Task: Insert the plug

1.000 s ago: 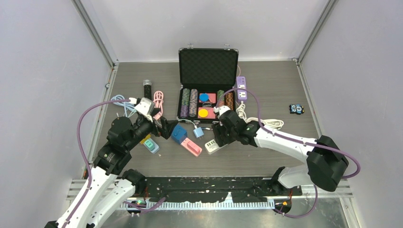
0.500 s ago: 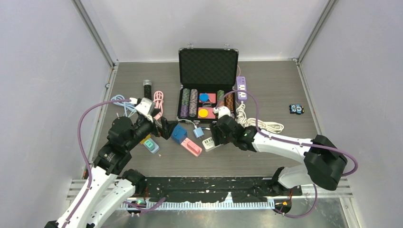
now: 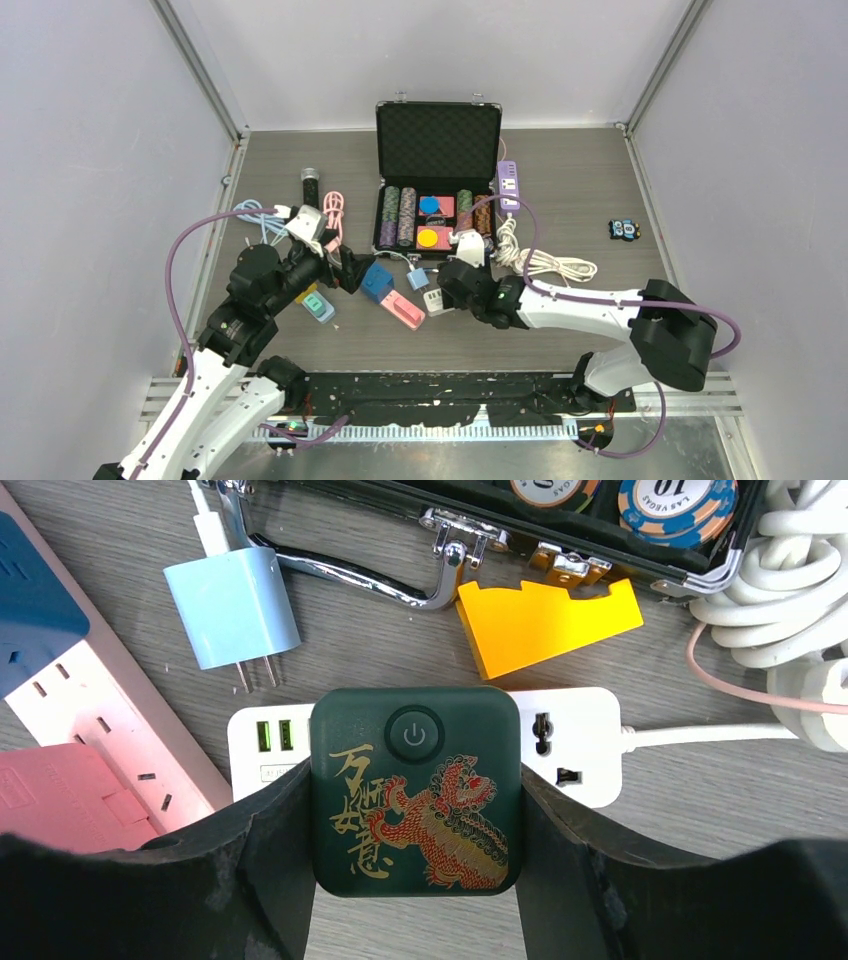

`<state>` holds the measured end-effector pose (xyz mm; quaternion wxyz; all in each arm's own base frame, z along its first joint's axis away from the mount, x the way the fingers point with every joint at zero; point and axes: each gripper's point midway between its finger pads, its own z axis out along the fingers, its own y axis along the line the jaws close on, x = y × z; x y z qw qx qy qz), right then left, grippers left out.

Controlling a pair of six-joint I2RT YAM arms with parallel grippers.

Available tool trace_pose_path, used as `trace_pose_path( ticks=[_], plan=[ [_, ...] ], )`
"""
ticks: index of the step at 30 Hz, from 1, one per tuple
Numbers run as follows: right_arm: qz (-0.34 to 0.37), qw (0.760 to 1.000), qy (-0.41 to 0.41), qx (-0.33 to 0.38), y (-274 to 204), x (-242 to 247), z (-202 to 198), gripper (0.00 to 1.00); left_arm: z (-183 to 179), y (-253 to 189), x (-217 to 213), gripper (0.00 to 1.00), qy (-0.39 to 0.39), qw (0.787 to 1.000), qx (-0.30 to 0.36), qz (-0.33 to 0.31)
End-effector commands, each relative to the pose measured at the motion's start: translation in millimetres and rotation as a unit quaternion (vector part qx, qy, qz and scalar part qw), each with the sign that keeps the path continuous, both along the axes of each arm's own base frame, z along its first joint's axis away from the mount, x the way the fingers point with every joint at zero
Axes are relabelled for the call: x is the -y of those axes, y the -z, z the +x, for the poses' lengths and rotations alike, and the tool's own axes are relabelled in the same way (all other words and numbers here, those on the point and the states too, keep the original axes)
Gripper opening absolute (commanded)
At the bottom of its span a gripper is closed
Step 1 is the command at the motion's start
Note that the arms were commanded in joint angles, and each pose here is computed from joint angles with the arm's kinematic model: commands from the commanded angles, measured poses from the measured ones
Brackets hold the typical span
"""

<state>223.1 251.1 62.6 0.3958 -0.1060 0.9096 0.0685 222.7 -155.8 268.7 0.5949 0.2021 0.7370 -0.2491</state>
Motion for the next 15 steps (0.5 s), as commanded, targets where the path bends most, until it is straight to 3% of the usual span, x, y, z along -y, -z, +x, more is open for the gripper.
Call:
trace_pose_path(
  ticks=[1, 7, 11, 15],
  plan=[
    [-0.071, 0.991, 0.006, -0.114, 37, 31, -44, 0.25, -1, -18, 2, 0.99, 0.007, 1.0, 0.022, -0.009],
    [-0.032, 0.994, -0.02, -0.099, -8, 12, -16, 0.82, -2, -19, -2, 0.99, 0.0, 1.0, 0.03, -0.005],
    [-0.017, 0.995, -0.04, -0.094, -27, 2, -5, 0.97, -1, -19, -3, 0.99, -0.002, 0.999, 0.033, -0.003],
    [0.0, 0.991, -0.074, -0.112, -30, -8, -2, 1.0, -1, -20, -5, 0.99, -0.005, 0.999, 0.037, 0.0]
  ],
)
